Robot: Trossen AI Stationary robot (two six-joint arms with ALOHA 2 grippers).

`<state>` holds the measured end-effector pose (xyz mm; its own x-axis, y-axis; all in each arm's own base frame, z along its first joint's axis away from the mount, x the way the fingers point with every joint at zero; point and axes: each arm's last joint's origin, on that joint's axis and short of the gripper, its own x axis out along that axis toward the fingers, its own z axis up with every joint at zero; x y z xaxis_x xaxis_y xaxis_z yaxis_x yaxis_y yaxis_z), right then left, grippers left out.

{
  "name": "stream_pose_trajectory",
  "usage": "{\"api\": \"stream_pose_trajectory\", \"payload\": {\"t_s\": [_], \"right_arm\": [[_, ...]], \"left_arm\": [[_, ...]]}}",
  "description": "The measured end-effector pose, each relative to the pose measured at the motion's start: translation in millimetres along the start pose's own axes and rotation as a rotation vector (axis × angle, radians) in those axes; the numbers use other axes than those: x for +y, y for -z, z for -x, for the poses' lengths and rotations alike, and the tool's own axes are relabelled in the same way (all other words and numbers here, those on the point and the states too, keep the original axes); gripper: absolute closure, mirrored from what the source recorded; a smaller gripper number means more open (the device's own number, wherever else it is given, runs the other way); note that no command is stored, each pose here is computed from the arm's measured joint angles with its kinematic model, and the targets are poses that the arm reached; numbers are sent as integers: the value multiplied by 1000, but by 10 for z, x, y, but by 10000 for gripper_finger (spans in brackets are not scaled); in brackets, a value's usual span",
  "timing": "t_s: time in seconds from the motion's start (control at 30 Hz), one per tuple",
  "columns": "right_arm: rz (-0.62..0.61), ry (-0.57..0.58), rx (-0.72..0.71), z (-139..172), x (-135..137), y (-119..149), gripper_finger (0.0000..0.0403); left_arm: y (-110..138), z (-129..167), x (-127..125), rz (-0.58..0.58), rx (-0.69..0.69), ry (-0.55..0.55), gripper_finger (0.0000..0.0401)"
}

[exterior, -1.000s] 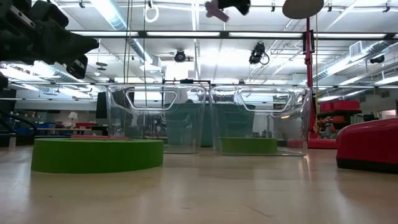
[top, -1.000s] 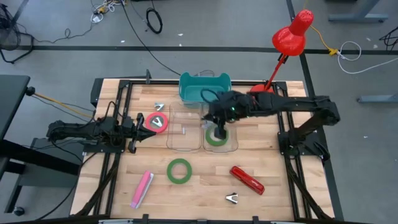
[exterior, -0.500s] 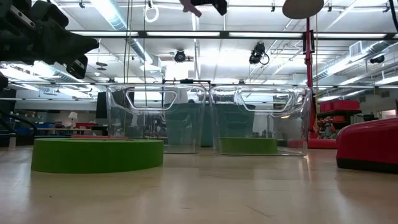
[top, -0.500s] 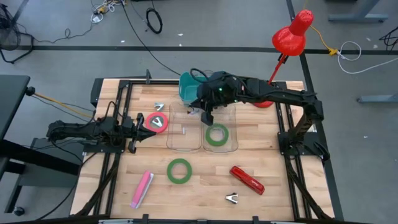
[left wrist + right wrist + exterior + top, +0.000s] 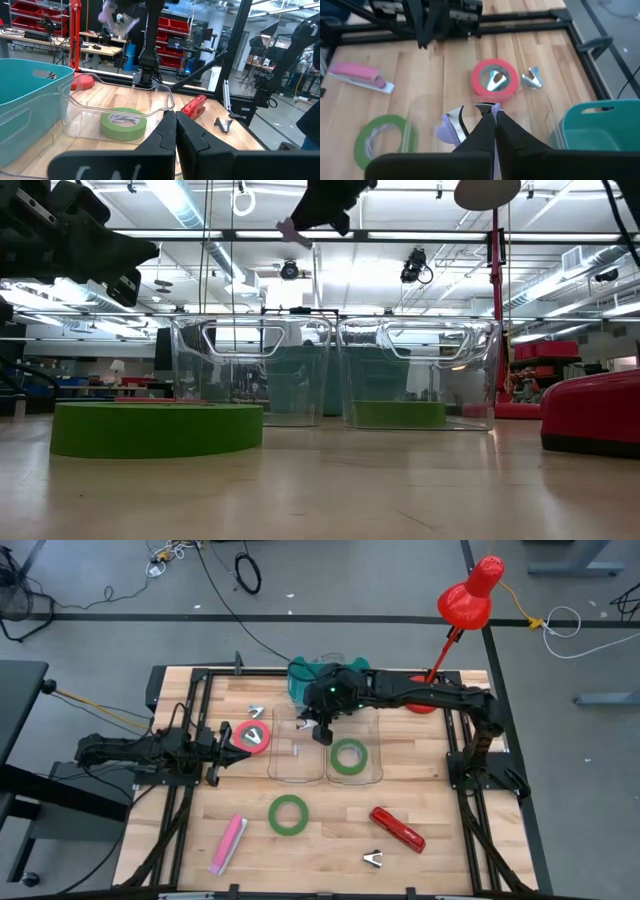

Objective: Pick and place Stapler, Stapler remover, tape
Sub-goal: Put the violet staple remover into the left transparent bin

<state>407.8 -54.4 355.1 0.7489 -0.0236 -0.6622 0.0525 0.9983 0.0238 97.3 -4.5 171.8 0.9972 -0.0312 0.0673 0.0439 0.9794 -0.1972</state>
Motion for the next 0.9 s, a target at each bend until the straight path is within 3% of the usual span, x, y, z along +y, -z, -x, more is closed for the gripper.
{"api": "stream_pose_trajectory", "payload": {"t_s": [0.9], "right_arm": [[24, -61, 303, -1302, -67, 599, 401]], "left_arm": [[1, 0, 0, 0, 1, 0, 398]]}}
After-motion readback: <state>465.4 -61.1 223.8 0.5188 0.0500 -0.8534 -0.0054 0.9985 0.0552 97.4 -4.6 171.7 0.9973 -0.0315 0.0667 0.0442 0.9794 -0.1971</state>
